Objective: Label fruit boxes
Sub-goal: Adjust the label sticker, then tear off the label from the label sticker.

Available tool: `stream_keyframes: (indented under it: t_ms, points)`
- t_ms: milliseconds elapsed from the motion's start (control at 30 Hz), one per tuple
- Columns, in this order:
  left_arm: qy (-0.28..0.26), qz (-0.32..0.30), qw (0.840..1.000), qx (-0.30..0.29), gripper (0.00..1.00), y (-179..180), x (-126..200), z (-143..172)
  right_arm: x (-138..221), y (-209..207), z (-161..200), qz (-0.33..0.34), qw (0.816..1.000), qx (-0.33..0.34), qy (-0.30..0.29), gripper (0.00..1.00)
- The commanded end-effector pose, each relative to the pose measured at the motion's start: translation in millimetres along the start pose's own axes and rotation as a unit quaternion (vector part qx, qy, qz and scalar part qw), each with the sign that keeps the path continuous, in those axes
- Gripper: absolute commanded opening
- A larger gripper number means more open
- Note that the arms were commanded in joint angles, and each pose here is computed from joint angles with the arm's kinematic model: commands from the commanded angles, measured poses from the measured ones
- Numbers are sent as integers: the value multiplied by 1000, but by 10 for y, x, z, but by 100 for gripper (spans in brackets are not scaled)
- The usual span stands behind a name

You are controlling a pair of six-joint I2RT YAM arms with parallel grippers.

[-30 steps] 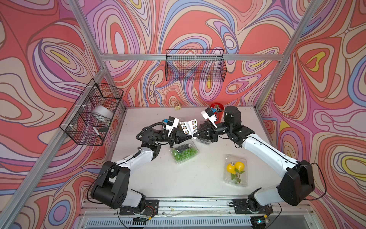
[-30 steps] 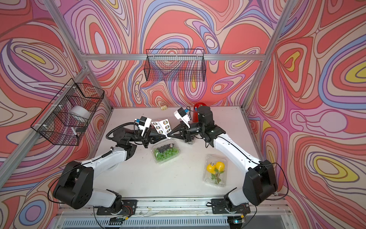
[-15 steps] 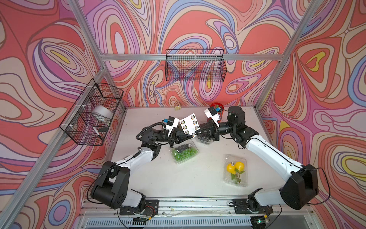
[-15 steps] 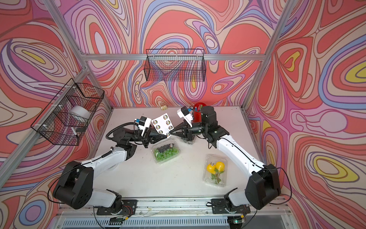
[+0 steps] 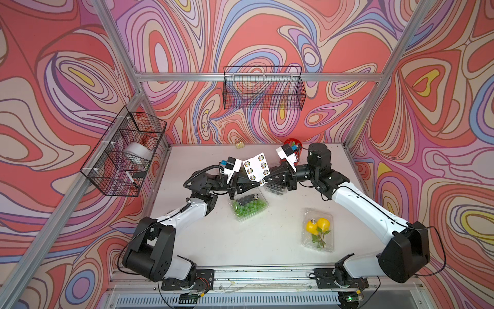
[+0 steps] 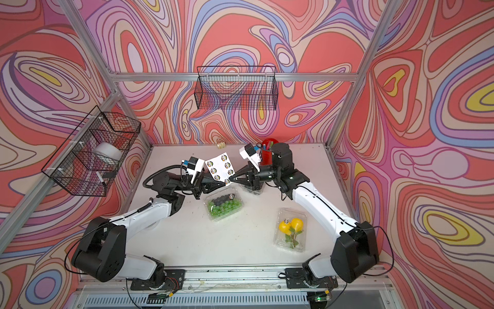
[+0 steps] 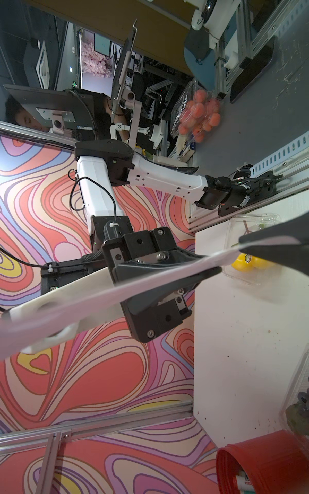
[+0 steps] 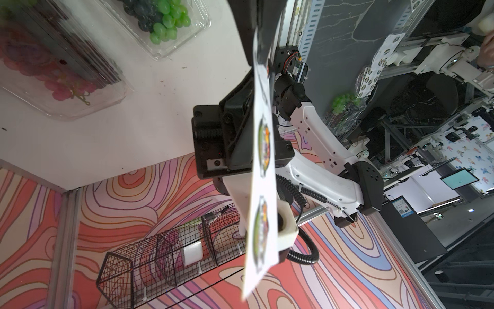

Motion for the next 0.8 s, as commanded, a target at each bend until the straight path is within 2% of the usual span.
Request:
stream_keyframes:
  t_ms: [0, 233, 300, 400, 567, 767]
  points:
    - [-9, 12, 999, -41, 0, -15, -34, -104, 35, -2, 21, 33, 999, 11, -6, 0]
    - [-11, 3, 999, -39, 0, -18, -25, -69, 55, 65, 0, 33, 999, 22, -7, 0]
    - [-12, 1, 999, -41, 0, -14, -26, -76, 65, 78, -2, 42, 999, 25, -10, 4]
    - [-12, -3, 999, -39, 0, -6, -26, -75, 109, 119, -26, 77, 996, 41, -21, 10]
    - [-4, -30, 999, -30, 0, -4, -11, -27, 211, 219, -56, 146, 987, 65, -35, 26]
    - [22, -54, 998, -31, 0, -31, 12, 20, 376, 398, -75, 232, 963, 126, -56, 31]
Point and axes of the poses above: each gripper's point midway between its finger pads, its own x axis back along the fingers, its own y axis along the line the jaws close on, z = x × y, the point moved 9 cm from there along x, back along the fingers, and after that the axes turned 12 degrees about -x, right-handed, at the moved point
